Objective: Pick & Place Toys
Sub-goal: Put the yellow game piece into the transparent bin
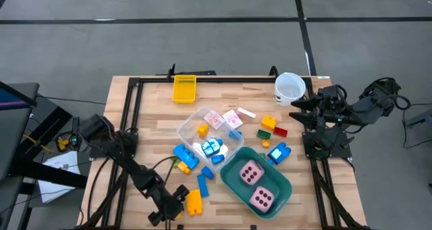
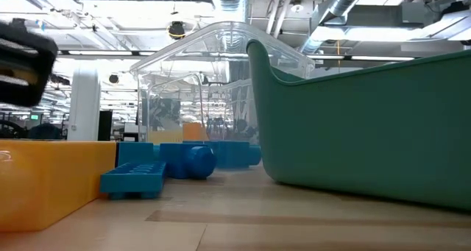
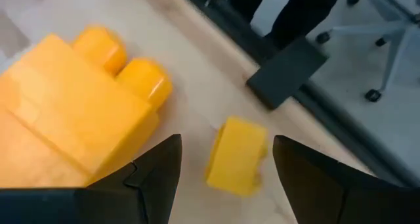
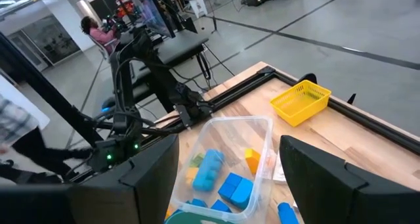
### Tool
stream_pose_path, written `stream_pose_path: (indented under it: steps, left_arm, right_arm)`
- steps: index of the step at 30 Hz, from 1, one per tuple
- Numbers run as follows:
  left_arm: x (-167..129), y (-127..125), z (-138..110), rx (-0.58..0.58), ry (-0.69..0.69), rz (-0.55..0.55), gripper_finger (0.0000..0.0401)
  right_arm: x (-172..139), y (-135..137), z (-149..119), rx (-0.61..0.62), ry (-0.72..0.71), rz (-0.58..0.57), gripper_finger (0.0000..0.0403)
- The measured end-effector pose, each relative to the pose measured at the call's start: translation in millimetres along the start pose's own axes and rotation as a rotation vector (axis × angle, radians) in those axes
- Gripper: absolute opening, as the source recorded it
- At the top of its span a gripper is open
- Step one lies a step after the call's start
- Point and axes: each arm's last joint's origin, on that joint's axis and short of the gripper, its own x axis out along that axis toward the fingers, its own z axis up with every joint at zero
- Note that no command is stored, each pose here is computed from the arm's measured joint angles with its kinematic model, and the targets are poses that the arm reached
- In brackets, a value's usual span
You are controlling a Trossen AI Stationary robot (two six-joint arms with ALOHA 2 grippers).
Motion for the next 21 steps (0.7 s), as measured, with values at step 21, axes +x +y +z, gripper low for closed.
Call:
stream_pose_path:
  steps: [21]
  left_arm:
    - [3.1,-0.7,-0.4,-0.106,-0.003,-0.032,0.0102]
  right_arm:
    - [0.0,-0.3,-0.3,0.006,0.002,-0.002,0.0254]
